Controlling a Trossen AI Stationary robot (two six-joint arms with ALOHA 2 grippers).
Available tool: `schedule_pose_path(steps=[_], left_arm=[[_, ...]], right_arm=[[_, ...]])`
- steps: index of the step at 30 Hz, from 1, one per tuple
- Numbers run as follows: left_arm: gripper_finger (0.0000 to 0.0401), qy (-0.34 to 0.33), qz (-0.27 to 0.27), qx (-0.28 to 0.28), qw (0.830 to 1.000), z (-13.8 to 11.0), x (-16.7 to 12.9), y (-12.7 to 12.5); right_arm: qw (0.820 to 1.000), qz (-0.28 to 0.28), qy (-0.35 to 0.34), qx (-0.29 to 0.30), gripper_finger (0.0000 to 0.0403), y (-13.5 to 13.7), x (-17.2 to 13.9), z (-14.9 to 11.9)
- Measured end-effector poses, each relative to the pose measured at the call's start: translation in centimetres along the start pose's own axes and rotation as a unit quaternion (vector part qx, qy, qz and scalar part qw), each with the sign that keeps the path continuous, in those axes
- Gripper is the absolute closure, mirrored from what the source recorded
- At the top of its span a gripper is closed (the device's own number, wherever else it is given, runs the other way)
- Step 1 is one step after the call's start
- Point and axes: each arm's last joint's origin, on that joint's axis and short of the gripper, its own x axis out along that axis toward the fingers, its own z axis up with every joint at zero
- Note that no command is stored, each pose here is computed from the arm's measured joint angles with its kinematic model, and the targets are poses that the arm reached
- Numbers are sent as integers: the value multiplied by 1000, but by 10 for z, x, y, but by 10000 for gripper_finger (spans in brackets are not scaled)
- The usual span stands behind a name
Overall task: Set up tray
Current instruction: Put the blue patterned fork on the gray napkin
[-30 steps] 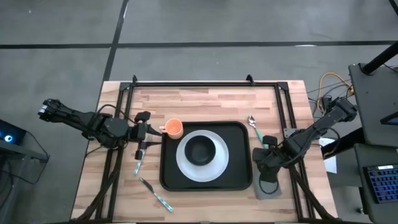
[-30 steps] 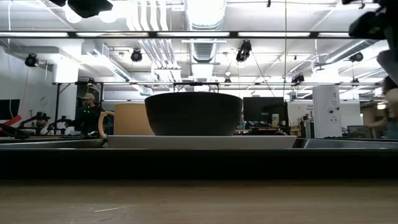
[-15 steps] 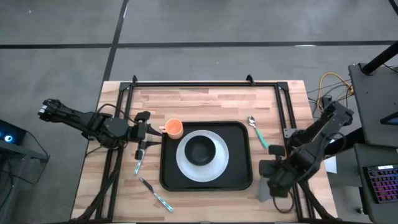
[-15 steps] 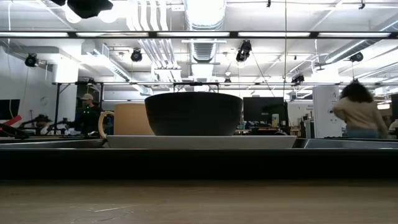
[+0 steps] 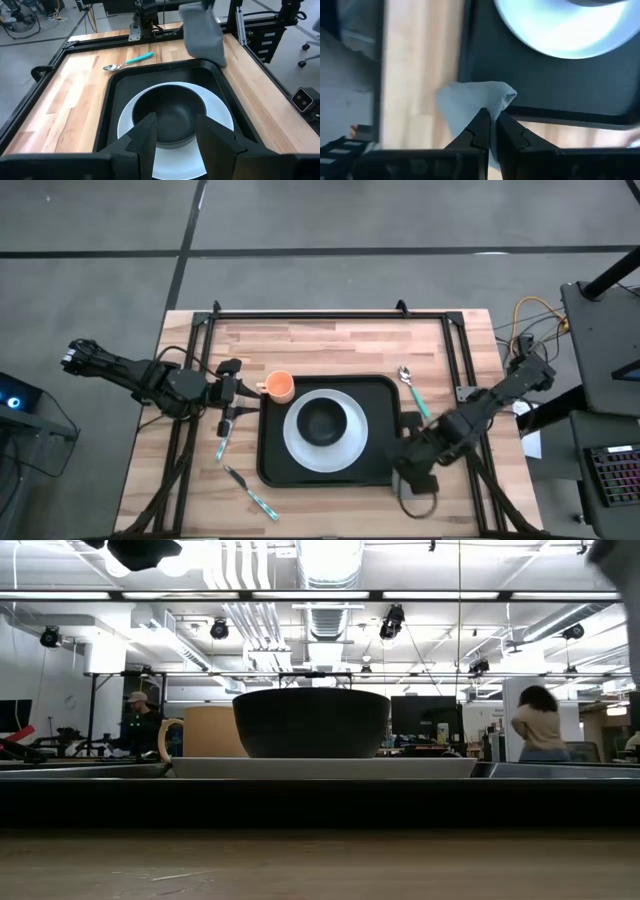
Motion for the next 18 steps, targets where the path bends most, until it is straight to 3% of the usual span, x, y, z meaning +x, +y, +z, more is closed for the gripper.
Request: schedule_pose_path(steps=[6, 11, 18], left_arm=[[283, 0, 0, 0, 1000, 0, 0, 0], [283, 0, 0, 0, 1000, 0, 0, 0], [283, 0, 0, -2, 1000, 0, 0, 0]], right_arm=[[999, -43, -6, -2, 395, -36, 8, 7], [998, -56, -4, 20, 395, -72, 33, 12], [993, -73, -5, 94, 395, -125, 66, 1]])
